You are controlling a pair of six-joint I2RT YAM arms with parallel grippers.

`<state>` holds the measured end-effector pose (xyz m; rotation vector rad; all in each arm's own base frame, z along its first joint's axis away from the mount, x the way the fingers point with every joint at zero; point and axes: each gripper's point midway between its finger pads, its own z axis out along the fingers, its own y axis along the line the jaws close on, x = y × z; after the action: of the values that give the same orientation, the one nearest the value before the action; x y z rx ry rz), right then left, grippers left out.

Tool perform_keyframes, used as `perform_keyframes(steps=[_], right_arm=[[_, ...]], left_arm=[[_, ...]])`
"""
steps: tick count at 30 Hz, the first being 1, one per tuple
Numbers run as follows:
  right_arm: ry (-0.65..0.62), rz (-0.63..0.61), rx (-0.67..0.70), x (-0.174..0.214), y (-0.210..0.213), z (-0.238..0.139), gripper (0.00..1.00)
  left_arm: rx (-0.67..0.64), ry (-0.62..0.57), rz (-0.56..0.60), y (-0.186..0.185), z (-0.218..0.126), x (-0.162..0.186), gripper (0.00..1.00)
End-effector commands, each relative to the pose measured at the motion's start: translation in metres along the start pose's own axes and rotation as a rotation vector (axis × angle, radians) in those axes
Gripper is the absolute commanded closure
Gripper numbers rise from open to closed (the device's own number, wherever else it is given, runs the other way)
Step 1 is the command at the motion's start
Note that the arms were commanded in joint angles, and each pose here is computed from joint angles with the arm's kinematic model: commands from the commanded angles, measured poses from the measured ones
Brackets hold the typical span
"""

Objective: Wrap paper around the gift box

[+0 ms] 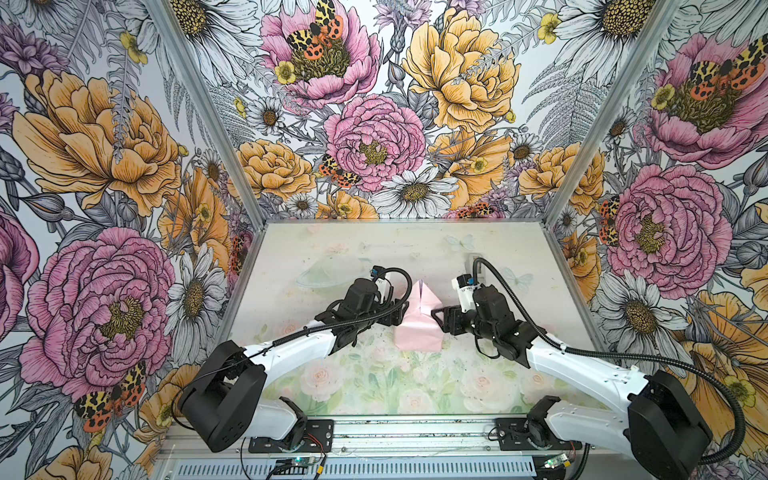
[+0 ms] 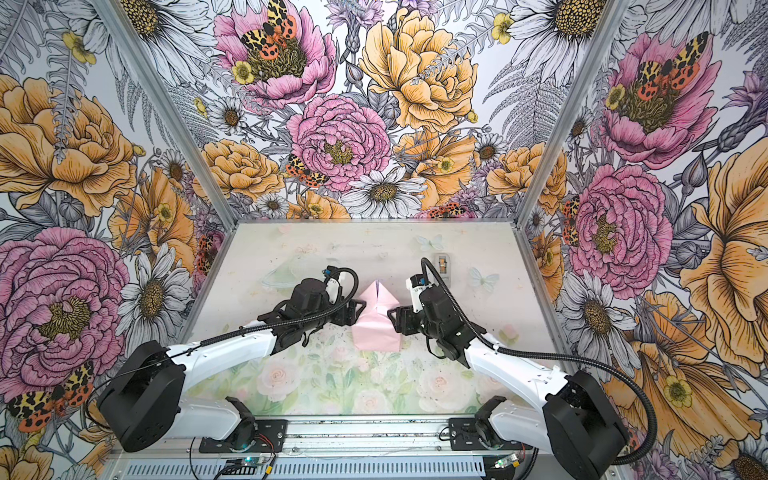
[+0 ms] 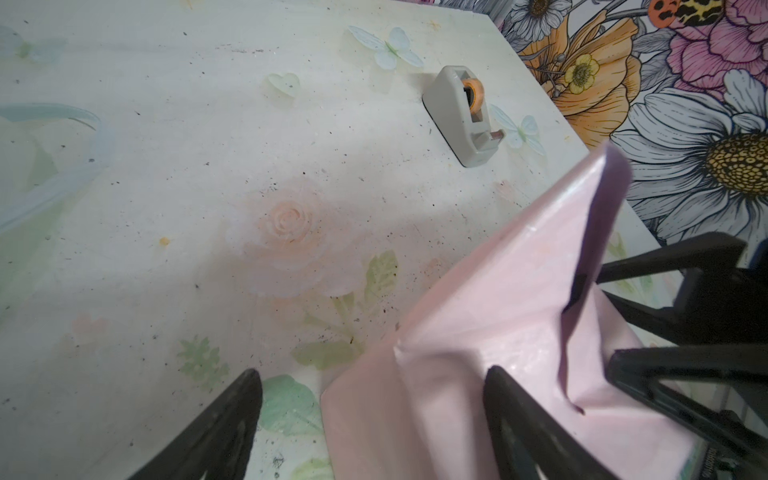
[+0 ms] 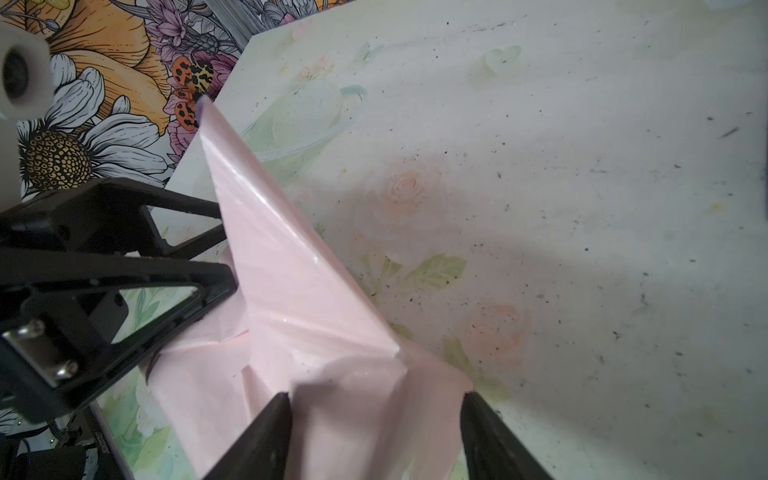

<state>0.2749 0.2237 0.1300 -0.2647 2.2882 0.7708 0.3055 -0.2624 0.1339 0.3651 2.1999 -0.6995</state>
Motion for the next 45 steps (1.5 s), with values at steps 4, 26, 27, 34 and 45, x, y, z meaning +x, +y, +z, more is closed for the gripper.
perform_keyframes(steps=[4, 26, 27, 34, 45], right_arm=[[0.077, 0.010, 0.027, 0.017, -0.016, 0.005, 0.38], [0.022, -0.008, -0.062, -0.010, 0.005, -0.001, 0.35], [0.015, -0.010, -0.069, -0.013, 0.006, 0.000, 0.34], [0.016, -0.010, -0.132, -0.023, 0.018, 0.012, 0.35], [0.097, 0.001, -0.061, 0.003, -0.003, 0.025, 0.36]], left_arm=[[0.089, 0.009, 0.033, -0.006, -0.005, -0.001, 0.16], [0.128, 0.090, 0.093, -0.001, 0.018, -0.001, 0.17], [0.128, 0.095, 0.092, 0.000, 0.017, 0.001, 0.17], [0.120, 0.102, 0.100, 0.003, 0.016, 0.006, 0.17], [0.124, 0.031, 0.074, 0.001, 0.003, -0.015, 0.17]])
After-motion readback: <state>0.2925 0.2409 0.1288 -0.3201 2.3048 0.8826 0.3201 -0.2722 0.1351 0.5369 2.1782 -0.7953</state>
